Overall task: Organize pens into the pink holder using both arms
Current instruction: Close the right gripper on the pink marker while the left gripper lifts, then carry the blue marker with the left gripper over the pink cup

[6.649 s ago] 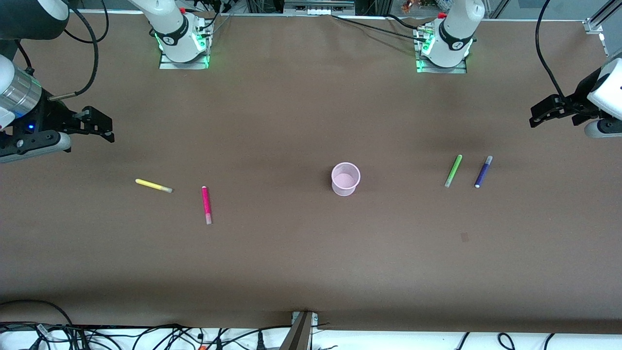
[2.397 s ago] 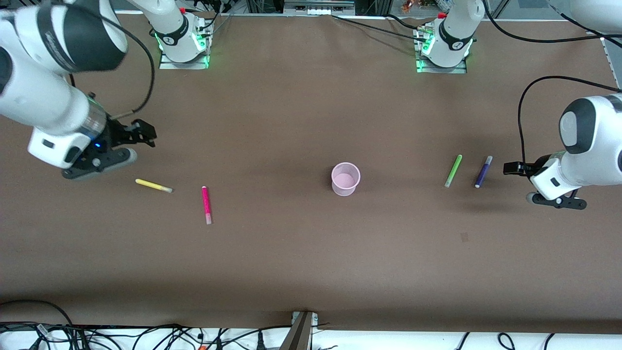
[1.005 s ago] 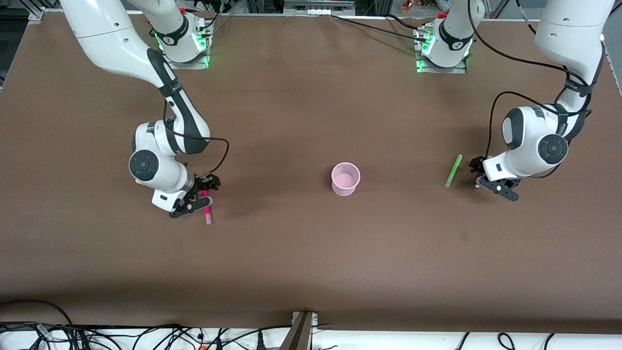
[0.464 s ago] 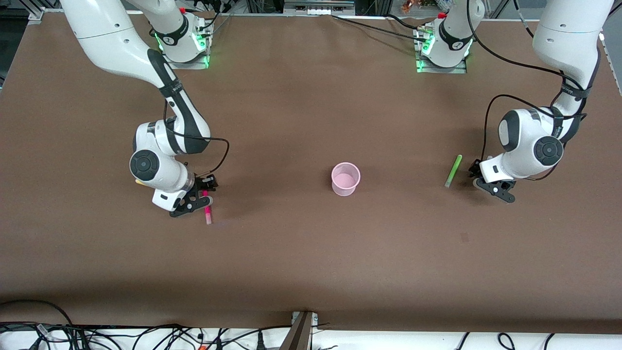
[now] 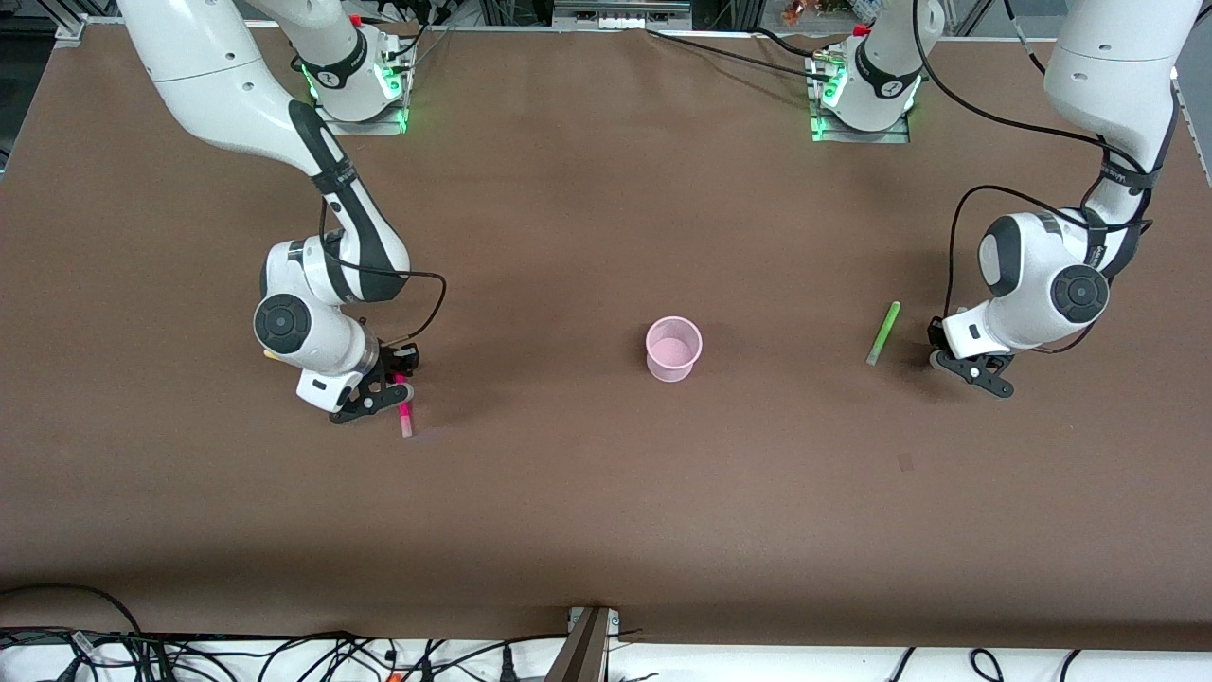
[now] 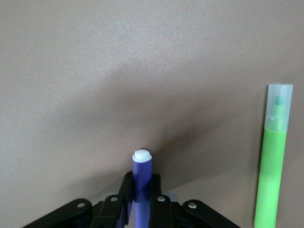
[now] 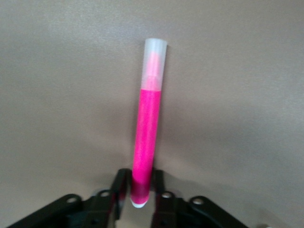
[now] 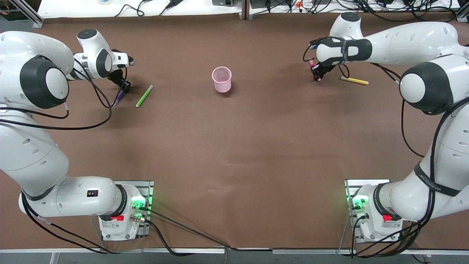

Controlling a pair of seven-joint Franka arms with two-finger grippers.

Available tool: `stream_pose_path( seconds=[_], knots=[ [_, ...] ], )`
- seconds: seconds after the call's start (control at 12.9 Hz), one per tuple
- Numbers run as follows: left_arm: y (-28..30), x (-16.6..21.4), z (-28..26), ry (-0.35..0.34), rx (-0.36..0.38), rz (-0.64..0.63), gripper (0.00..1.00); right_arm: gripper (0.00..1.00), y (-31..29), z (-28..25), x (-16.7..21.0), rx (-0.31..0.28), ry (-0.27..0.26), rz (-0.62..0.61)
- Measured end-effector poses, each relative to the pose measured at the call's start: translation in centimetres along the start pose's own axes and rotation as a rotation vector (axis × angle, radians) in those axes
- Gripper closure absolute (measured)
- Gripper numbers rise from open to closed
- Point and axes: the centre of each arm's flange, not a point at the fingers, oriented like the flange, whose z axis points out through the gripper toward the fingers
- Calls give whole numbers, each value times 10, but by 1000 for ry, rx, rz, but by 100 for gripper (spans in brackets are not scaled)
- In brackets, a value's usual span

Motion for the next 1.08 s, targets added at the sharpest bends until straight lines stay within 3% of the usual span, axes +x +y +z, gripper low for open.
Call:
stream_pose_path(
  seconds=[0.08, 0.15, 0.31, 0.62, 0.77, 1.08],
  knots=[
    [1, 0, -1, -16, -12, 17, 82, 75, 0, 0, 0, 0, 0, 0],
    [0, 3, -5, -44, -34, 45, 82, 82, 1, 0, 0, 0, 1, 2],
    [-9, 19, -36, -94, -73, 89, 82, 82, 1, 0, 0, 0, 1, 2],
    [-21, 51, -110, -101, -86, 119, 82, 82, 0, -11, 5, -2, 19, 0],
    [-19, 61, -127, -69, -104, 147, 82, 82, -1, -36, 10, 0, 23, -3],
    [14, 90, -147, 66, -265, 205, 82, 82, 6, -120, 21, 18, -76, 4]
  ],
)
